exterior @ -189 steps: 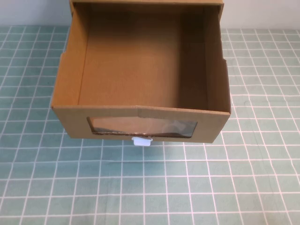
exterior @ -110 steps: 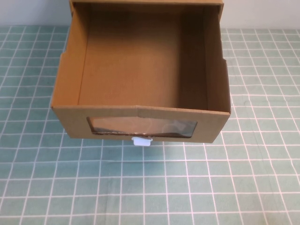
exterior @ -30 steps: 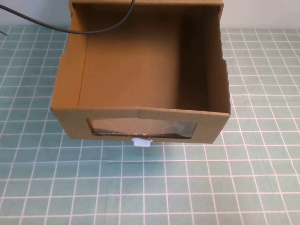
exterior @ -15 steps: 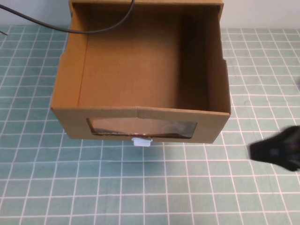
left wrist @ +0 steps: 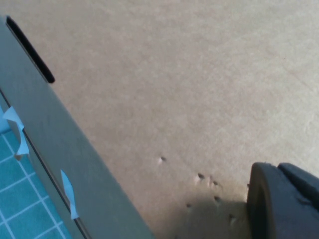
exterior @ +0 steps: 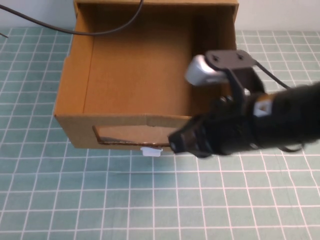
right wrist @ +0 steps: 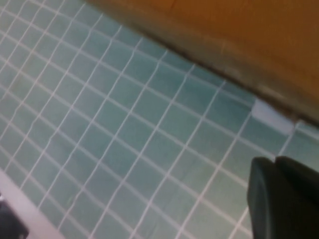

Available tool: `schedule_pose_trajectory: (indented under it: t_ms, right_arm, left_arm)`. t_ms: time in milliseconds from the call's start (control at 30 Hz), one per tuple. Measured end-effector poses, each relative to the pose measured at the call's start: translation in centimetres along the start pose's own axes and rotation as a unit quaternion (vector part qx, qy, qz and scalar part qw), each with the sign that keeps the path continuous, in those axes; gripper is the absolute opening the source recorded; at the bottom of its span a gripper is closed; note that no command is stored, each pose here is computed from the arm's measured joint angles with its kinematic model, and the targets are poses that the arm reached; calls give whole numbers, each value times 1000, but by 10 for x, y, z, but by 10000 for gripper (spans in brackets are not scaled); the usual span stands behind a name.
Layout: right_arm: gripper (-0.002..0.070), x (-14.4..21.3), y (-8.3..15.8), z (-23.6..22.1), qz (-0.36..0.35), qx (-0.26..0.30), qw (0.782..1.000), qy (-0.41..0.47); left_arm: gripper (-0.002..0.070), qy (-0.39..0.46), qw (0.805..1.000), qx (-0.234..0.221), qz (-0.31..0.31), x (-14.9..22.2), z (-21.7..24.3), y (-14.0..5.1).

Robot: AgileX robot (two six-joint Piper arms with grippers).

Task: Close the shoe box
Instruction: Close the shoe box with your right arm

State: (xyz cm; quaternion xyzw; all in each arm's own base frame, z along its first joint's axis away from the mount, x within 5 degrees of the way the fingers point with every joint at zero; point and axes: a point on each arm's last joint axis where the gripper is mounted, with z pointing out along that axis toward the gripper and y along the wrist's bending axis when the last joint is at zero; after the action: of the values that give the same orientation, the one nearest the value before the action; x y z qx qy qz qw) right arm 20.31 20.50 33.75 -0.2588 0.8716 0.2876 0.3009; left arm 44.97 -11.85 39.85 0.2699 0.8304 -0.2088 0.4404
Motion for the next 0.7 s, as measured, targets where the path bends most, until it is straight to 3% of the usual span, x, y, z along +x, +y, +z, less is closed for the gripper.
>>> schedule_pose_trajectory:
  t_ms: [700]
  right_arm:
    - [-11, -61, -5, 43, -19, 18, 998, -52]
  left_arm:
    - [-5, 0, 1000, -2, 0, 0, 0, 0]
